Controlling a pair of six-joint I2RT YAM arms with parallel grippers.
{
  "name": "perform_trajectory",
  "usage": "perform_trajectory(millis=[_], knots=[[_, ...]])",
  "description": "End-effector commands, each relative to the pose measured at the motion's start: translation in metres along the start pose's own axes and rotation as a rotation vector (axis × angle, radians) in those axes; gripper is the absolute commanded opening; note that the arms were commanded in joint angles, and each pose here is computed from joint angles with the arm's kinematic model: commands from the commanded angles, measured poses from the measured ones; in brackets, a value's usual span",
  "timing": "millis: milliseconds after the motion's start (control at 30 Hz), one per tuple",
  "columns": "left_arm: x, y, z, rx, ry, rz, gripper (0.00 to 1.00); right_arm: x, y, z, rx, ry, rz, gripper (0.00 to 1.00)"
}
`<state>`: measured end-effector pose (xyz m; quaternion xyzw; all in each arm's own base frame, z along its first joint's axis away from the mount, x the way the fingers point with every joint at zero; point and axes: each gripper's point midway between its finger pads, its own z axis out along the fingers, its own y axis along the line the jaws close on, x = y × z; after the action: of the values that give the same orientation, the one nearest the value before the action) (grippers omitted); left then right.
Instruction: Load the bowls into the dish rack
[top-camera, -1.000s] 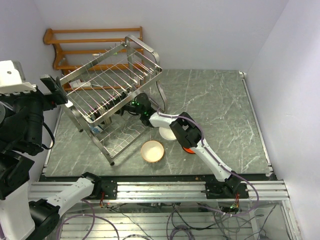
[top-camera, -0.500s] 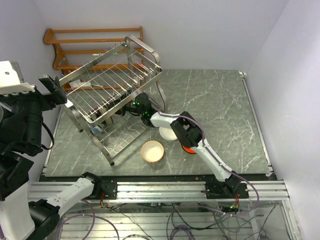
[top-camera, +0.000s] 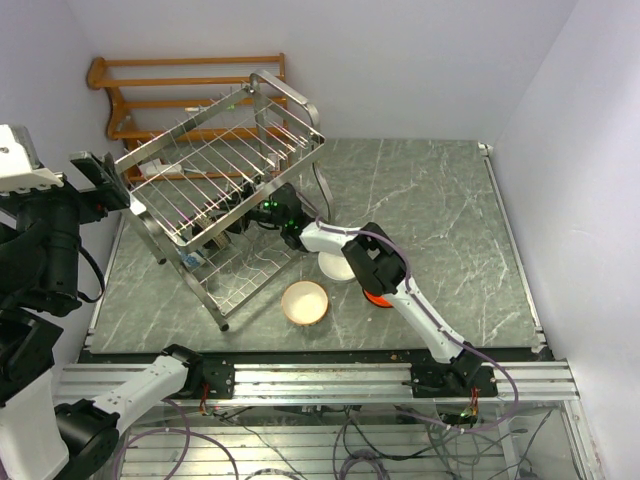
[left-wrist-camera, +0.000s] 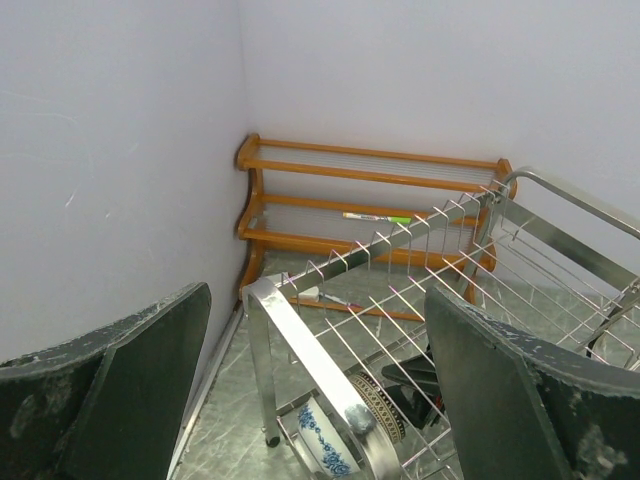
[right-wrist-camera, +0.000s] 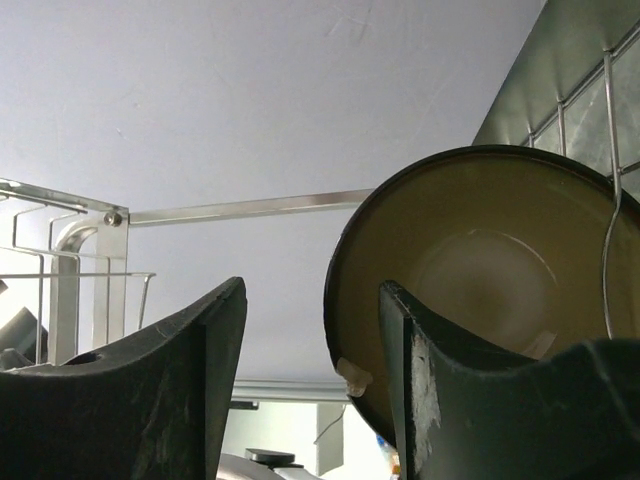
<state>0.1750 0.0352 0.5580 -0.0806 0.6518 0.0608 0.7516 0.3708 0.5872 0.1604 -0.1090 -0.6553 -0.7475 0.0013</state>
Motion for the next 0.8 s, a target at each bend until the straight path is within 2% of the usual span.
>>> perform_trajectory(millis=[0,133,500,767], knots=[[-0.013,0.002,-0.003,0.006,-0.042,-0.029,0.99,0.007,0.055,-0.003,-0.073,-0.008,-0.107,0.56],[-0.015,0.001,-0.005,0.014,-0.044,-0.032,0.99,0.004,0.066,-0.01,-0.103,-0.051,-0.122,0.61],[-0.011,-0.004,-0.008,0.05,-0.02,-0.039,0.99,0.03,0.114,-0.026,-0.18,-0.041,-0.194,0.6],[-0.003,-0.009,-0.012,0.083,0.001,-0.051,0.99,0.071,0.109,-0.046,-0.144,-0.013,-0.186,0.59]])
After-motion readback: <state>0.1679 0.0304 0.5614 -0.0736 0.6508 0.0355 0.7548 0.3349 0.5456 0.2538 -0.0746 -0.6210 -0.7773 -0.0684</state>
